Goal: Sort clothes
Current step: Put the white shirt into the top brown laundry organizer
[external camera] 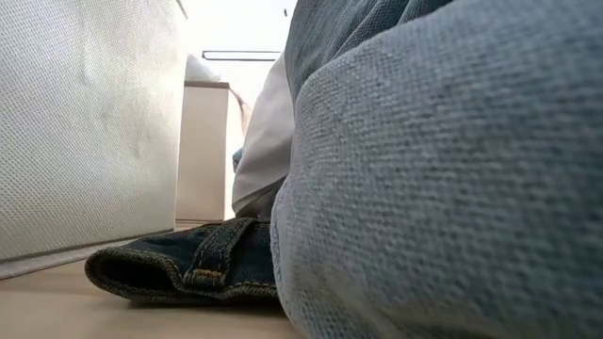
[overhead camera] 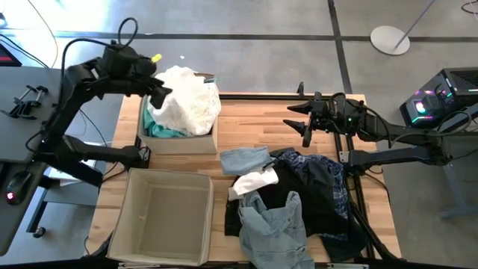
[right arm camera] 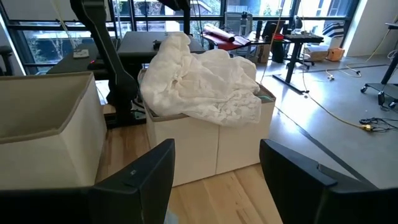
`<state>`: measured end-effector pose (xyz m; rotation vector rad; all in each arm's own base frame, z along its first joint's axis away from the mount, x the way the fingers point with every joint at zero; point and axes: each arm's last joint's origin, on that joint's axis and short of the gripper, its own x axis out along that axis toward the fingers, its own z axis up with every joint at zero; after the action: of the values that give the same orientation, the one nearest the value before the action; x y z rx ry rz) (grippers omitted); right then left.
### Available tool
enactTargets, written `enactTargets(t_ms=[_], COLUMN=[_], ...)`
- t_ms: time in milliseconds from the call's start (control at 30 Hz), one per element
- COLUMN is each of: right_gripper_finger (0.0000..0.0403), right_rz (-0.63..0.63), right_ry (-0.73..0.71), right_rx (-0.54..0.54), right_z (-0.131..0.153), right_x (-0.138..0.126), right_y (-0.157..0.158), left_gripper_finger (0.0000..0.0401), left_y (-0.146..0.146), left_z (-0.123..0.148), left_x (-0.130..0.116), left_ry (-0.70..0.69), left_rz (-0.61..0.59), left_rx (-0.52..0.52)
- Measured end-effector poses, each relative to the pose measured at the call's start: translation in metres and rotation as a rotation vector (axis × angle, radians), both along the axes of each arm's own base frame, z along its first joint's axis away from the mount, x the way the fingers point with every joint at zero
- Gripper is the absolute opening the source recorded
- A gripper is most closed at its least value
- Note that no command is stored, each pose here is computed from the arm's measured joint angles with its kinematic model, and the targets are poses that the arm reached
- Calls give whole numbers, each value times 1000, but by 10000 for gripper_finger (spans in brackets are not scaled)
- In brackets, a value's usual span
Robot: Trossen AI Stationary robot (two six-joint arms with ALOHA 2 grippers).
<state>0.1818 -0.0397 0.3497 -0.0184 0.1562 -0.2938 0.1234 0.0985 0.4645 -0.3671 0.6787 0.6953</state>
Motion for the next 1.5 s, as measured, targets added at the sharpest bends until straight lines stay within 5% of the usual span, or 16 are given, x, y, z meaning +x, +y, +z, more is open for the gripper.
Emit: enactTargets(t_ms=[133, 267, 533, 700, 1000, 1167, 1333, 1500], right_gripper_finger=[222, 222, 222, 222, 222, 222, 222, 222], right_rz=[0, 0, -5, -6, -5, -4, -4, -6], right_ry=[4, 24, 69, 87, 76, 78, 81, 101], right_rx=[1, 6, 40, 44, 37, 35, 35, 47], right_z=[0, -2, -10, -14, -14, -15, -15, -17], right_x=[0, 0, 7, 15, 18, 18, 18, 18], right_y=[0, 0, -1, -3, -4, -4, -4, -4], left_gripper_finger=[195, 172, 141, 132, 131, 131, 131, 131], left_y=[15, 38, 54, 54, 33, 33, 50, 66], left_z=[-32, -92, -190, -179, -86, -64, -75, -128], left_x=[18, 35, 33, 30, 18, 21, 30, 39], left_ry=[63, 211, 433, 423, 255, 142, 173, 296], left_rz=[-35, 32, 72, 64, 40, 28, 115, 121], left_rx=[-32, -95, -349, -334, -229, -52, 76, -66])
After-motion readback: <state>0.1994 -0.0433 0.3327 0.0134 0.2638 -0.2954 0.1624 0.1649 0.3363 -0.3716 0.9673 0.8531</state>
